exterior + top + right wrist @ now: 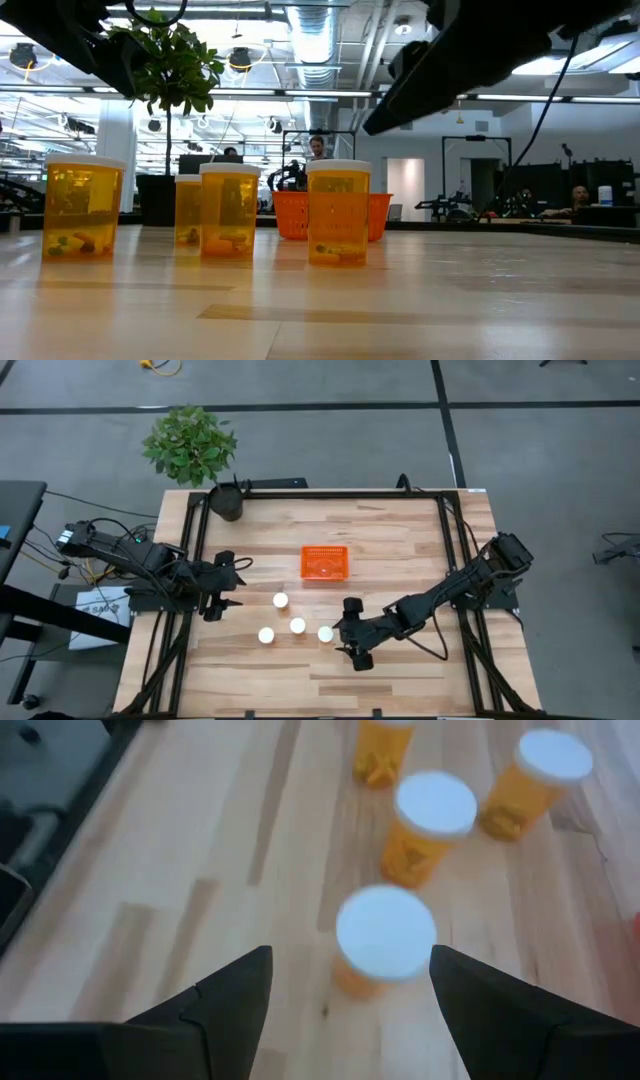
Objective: Pick and place pill bottles into a basket
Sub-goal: Put the orange pill bottle into the orange basket
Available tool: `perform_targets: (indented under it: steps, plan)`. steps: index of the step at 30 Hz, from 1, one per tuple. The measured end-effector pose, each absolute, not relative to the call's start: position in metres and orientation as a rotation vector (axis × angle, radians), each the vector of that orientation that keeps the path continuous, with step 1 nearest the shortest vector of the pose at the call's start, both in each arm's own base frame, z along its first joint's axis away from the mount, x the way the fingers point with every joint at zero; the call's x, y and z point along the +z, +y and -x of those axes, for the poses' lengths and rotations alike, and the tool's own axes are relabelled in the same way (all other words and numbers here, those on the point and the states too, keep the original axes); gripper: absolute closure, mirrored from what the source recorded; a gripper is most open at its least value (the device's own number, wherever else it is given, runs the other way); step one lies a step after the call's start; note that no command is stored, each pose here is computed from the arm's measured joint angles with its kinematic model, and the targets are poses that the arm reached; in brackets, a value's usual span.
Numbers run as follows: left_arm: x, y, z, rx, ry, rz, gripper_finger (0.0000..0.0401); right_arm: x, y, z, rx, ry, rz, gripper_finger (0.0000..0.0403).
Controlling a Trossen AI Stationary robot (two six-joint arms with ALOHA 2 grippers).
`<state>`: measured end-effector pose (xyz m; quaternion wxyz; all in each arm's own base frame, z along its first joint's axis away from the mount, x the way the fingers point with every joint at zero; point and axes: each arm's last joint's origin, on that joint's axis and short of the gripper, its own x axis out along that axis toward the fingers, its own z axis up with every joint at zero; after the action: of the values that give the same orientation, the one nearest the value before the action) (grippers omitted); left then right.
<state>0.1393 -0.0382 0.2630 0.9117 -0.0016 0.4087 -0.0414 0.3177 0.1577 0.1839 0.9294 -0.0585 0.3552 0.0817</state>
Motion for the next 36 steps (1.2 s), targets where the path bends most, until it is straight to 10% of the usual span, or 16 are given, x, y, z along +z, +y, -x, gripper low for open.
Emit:
perform_targets:
  steps: [36]
  plan:
    - [0.263, -0.038, -0.139, -0.086, 0.843, 0.005, 0.0145, 0.185, 0.127, -0.332, 0.275, 0.748, 0.154, 0.0137]
